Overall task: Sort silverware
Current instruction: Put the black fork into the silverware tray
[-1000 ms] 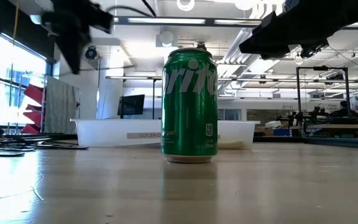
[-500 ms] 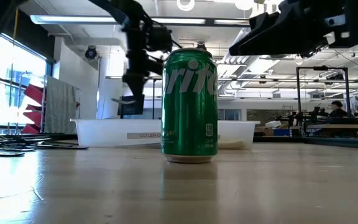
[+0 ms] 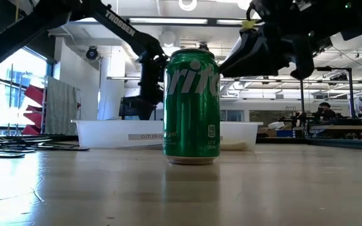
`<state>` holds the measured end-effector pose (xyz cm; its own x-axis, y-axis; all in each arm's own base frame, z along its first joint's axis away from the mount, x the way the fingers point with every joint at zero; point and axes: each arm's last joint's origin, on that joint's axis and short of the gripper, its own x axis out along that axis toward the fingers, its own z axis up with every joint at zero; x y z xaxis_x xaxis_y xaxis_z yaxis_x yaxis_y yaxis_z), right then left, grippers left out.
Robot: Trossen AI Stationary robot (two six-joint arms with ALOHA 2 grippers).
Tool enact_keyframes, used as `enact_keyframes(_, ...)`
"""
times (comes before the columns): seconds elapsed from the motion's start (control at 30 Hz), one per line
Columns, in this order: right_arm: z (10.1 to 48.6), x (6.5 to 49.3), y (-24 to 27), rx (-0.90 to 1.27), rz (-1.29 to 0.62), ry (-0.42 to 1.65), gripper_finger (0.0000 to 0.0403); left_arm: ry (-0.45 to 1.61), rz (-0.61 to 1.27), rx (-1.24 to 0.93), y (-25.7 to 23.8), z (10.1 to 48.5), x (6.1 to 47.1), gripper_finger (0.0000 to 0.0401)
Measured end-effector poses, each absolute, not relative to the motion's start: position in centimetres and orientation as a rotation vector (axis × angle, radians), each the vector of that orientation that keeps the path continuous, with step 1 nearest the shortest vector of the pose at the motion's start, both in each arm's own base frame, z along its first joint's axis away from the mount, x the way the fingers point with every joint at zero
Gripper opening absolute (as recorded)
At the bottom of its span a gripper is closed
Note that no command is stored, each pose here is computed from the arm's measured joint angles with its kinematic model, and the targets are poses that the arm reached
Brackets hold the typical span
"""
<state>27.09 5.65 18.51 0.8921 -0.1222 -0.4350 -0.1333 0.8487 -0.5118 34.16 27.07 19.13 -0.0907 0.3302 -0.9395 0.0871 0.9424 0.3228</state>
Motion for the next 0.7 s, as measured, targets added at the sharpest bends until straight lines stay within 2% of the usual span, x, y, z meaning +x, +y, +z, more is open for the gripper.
enact_keyframes(0.13, 18.4, 27.2, 5.2, -0.525, 0.023, 0.479, 0.0102, 1.633, 0.202, 0.298, 27.2, 19.2, 34.1, 0.0010)
enact_keyframes(0.3, 18.4, 27.2, 5.2, -0.452, 0.023, 0.485, 0.0102, 1.629, 0.166, 0.218, 27.6, 19.1, 33.4, 0.0049)
enact_keyframes(0.53, 18.1, 26.9, 5.7, -0.378, 0.030, 0.510, 0.0102, 1.772, 0.323, 0.207, 26.4, 20.8, 32.3, 0.0083)
enact_keyframes(0.7, 18.0, 26.7, 6.5, -0.362, 0.052, 0.516, 0.0103, 1.700, 0.506, 0.067, 22.6, 24.9, 32.1, 0.0085)
